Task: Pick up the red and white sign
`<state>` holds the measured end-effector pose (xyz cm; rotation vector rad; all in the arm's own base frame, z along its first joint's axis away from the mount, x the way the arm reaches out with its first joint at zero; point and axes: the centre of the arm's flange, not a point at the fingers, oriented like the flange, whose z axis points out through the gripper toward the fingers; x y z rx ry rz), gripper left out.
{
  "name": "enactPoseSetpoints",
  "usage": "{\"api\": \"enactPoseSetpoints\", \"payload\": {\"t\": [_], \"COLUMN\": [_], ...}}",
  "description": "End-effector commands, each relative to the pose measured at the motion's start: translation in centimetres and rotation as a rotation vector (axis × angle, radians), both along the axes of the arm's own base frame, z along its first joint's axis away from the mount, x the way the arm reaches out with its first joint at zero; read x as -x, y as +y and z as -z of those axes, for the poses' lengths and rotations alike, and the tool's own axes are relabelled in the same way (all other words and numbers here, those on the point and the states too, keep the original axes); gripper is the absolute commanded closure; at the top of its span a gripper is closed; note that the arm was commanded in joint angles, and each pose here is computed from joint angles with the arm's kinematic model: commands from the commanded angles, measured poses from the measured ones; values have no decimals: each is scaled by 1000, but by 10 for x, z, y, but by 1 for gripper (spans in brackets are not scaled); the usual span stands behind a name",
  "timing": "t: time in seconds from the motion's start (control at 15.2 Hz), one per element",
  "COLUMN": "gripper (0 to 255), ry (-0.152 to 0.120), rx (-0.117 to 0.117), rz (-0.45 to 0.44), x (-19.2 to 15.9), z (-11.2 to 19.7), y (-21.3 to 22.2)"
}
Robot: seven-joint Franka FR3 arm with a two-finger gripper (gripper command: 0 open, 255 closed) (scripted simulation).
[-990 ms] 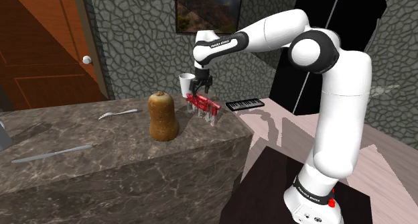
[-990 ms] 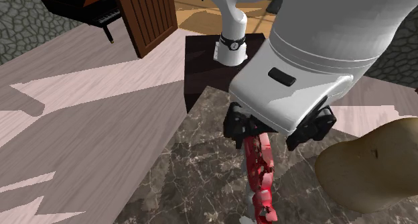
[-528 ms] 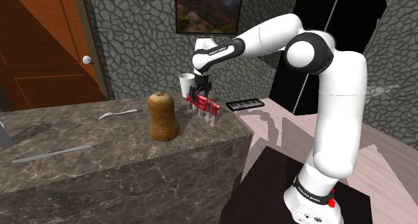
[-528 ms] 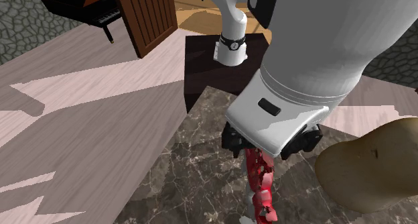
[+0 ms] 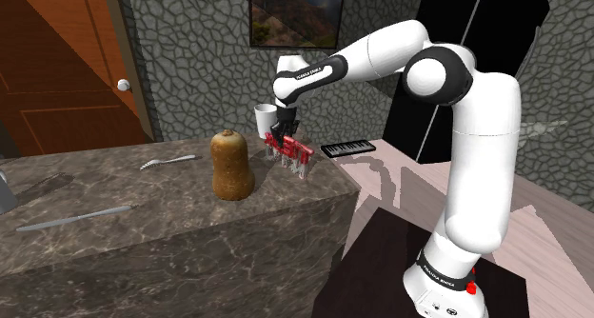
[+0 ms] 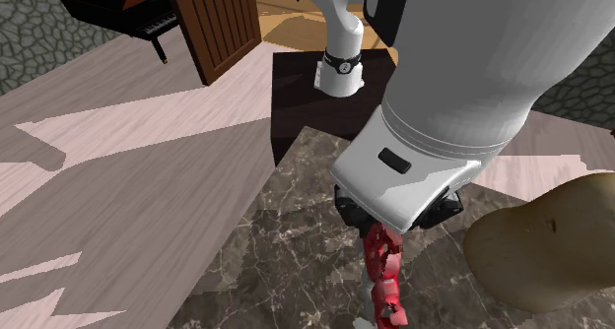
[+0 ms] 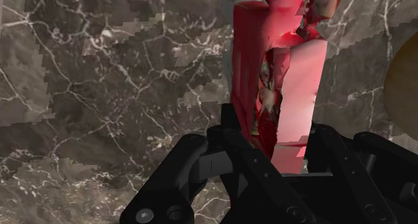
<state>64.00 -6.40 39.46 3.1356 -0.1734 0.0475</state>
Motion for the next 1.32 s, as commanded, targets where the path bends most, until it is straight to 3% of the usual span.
{"api": "enactPoseSetpoints", "payload": {"t": [0.0,1.25], "gripper": [255,255], "ry": [1,1], "rx": [0,0], "rz": [0,0], "x": [0,0], "z": [1,-79], "y": [0,1]}}
